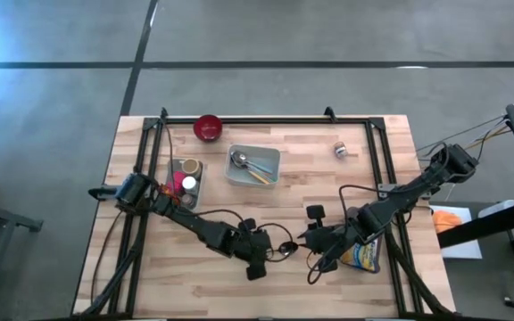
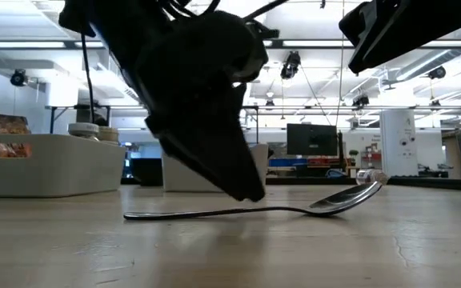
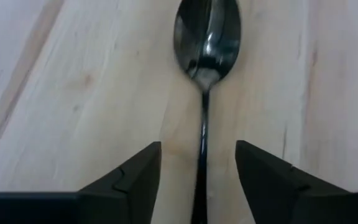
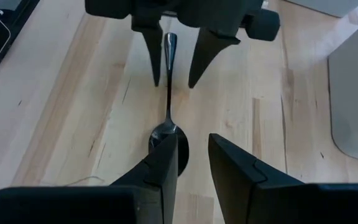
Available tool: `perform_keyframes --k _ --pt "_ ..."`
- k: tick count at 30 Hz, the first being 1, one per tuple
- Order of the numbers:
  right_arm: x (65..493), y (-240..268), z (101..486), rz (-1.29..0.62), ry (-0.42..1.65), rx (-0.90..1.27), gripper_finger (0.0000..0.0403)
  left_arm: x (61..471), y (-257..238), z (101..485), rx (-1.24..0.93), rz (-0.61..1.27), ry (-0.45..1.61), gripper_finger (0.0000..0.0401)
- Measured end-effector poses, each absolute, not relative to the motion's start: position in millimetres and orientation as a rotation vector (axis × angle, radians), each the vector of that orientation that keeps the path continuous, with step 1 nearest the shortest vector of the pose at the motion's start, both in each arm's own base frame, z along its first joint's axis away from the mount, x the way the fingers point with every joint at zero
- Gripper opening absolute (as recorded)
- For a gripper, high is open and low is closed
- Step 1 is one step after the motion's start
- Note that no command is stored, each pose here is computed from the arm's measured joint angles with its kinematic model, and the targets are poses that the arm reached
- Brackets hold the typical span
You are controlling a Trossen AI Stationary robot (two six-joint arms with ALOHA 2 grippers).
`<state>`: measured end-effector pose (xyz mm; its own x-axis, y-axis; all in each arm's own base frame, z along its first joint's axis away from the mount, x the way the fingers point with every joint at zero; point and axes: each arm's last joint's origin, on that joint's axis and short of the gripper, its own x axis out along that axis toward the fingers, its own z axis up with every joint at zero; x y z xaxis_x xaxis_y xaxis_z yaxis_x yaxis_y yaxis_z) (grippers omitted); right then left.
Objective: Pick & Place Food Item
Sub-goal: Put the black spoon into the right gray bin
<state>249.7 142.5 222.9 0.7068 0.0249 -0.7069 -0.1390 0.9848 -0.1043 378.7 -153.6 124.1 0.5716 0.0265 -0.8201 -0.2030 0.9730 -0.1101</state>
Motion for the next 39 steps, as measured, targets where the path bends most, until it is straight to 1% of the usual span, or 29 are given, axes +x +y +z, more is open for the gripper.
perform_keyframes --k 3,7,12,19,21,23,25,27,31,33,39 --pt "249.6 142.5 222.8 0.093 0.782 -0.158 0.0086 381.1 -153.0 122.5 -0.208 0.115 0.896 0.0220" --pt "249.5 142.4 223.3 0.096 0.780 -0.165 0.0086 379.3 -150.2 117.4 -0.196 0.148 0.847 0.0223" --pt "249.4 142.4 223.6 0.096 0.778 -0.164 0.0086 373.8 -147.4 105.3 -0.158 0.161 0.855 0.0223" --pt "249.4 142.3 223.7 0.096 0.777 -0.163 0.0086 384.2 -156.3 91.3 -0.052 0.116 0.836 0.0223" --pt "249.4 142.3 223.7 0.096 0.778 -0.164 0.0086 386.3 -158.2 90.8 -0.027 0.097 0.832 0.0216" --pt "249.3 142.3 223.7 0.096 0.778 -0.164 0.0086 386.1 -158.9 89.7 -0.015 0.088 0.832 0.0197" --pt "249.3 142.3 223.7 0.096 0.778 -0.164 0.0086 385.4 -159.1 89.2 -0.016 0.083 0.835 0.0165" --pt "249.3 142.3 223.7 0.096 0.778 -0.164 0.0086 385.2 -159.2 89.4 -0.015 0.075 0.839 0.0124" --pt "249.3 142.3 223.7 0.095 0.778 -0.163 0.0086 384.4 -159.6 88.6 -0.017 0.058 0.854 0.0026" --pt "249.3 142.3 223.7 0.095 0.778 -0.161 0.0086 384.2 -159.1 88.4 -0.023 0.061 0.859 0.0012" --pt "249.7 142.3 224.1 0.089 0.772 -0.160 0.0086 382.4 -156.9 97.8 -0.079 0.076 0.858 0.0003"
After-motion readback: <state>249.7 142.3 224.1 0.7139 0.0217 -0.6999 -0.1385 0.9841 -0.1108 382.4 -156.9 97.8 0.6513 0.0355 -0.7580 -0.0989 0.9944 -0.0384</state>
